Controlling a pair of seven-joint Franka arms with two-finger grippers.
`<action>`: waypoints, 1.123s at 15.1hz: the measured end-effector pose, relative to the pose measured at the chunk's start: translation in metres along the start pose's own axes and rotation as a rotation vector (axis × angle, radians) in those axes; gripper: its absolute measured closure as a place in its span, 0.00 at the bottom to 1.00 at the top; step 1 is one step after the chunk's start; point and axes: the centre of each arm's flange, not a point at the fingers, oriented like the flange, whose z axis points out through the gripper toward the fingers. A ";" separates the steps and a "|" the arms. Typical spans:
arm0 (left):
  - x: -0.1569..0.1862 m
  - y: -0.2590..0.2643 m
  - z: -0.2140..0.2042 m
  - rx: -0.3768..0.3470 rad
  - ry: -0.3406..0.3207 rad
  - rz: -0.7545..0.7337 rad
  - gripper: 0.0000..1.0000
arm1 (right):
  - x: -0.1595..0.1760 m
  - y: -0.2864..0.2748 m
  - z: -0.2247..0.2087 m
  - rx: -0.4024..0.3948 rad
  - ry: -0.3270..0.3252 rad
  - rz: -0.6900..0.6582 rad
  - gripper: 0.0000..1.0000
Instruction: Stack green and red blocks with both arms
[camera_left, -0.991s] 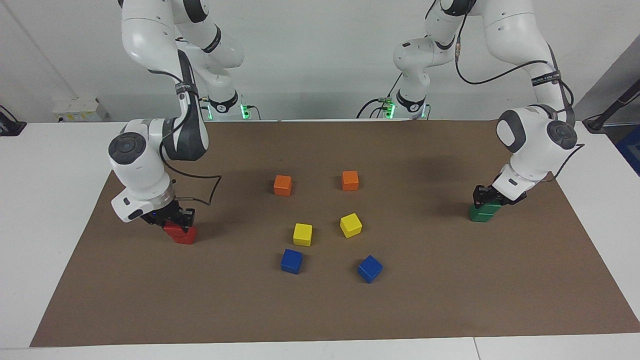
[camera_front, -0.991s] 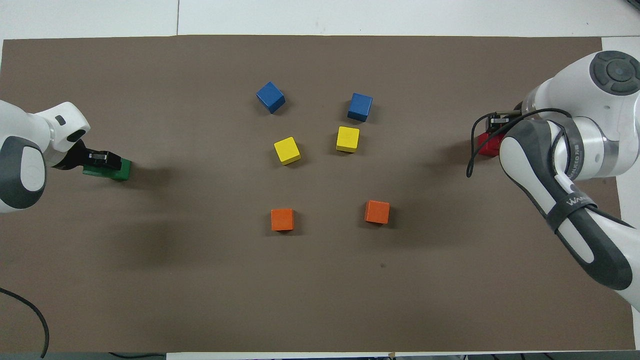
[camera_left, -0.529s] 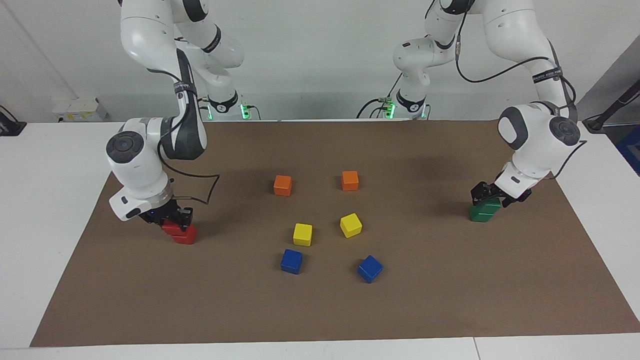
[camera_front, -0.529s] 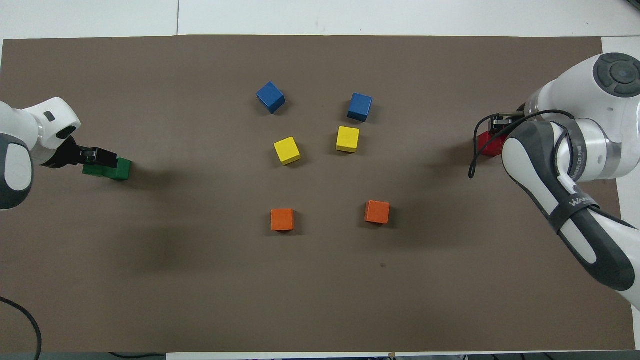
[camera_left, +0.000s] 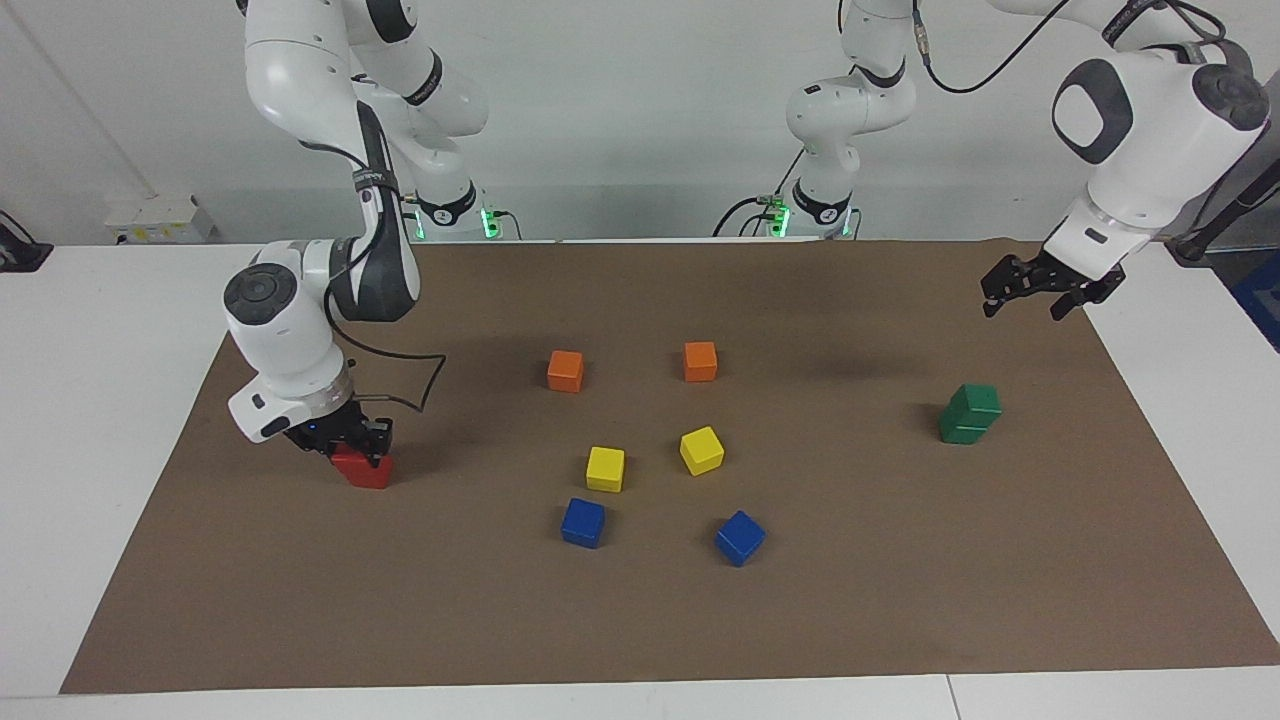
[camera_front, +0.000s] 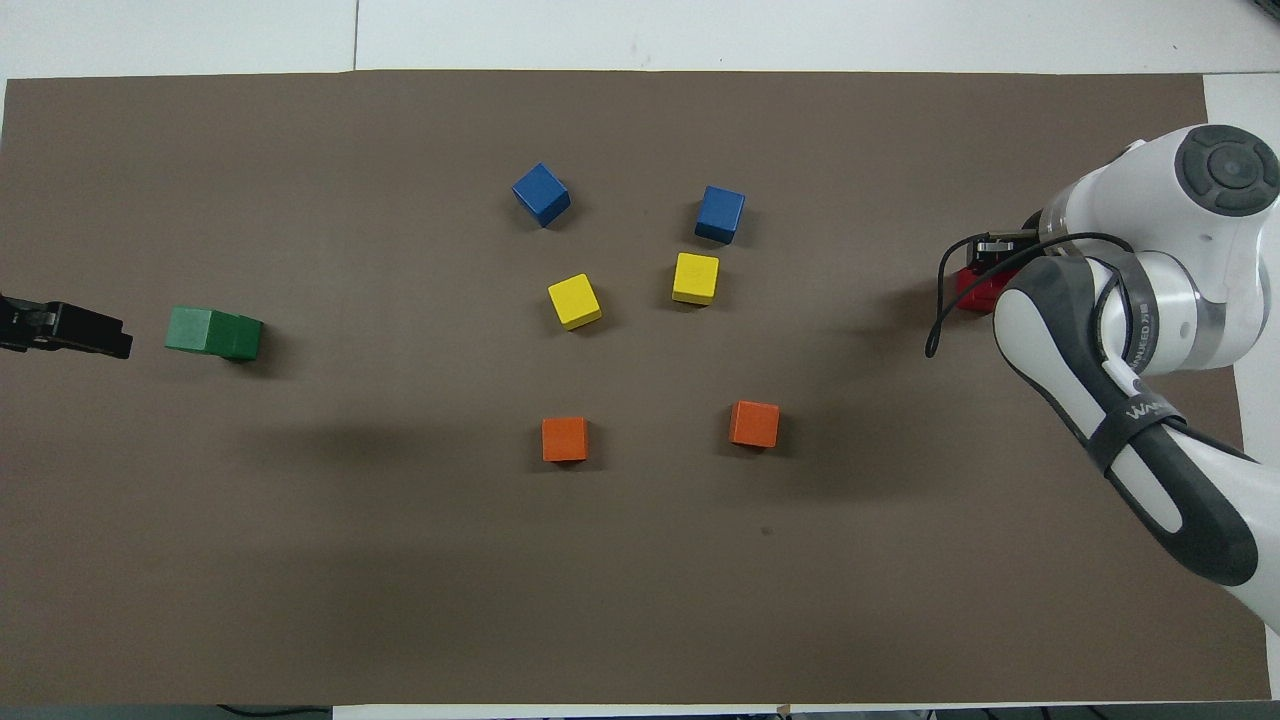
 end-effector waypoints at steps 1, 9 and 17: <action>-0.002 0.004 -0.009 0.001 0.001 -0.009 0.00 | -0.001 0.000 0.000 0.002 0.003 0.001 0.45; 0.012 0.040 -0.044 -0.045 -0.002 -0.069 0.00 | -0.013 0.002 -0.015 -0.015 -0.075 0.002 0.00; 0.008 0.049 -0.056 -0.043 -0.004 -0.117 0.00 | -0.061 -0.036 -0.218 -0.060 -0.063 -0.060 0.00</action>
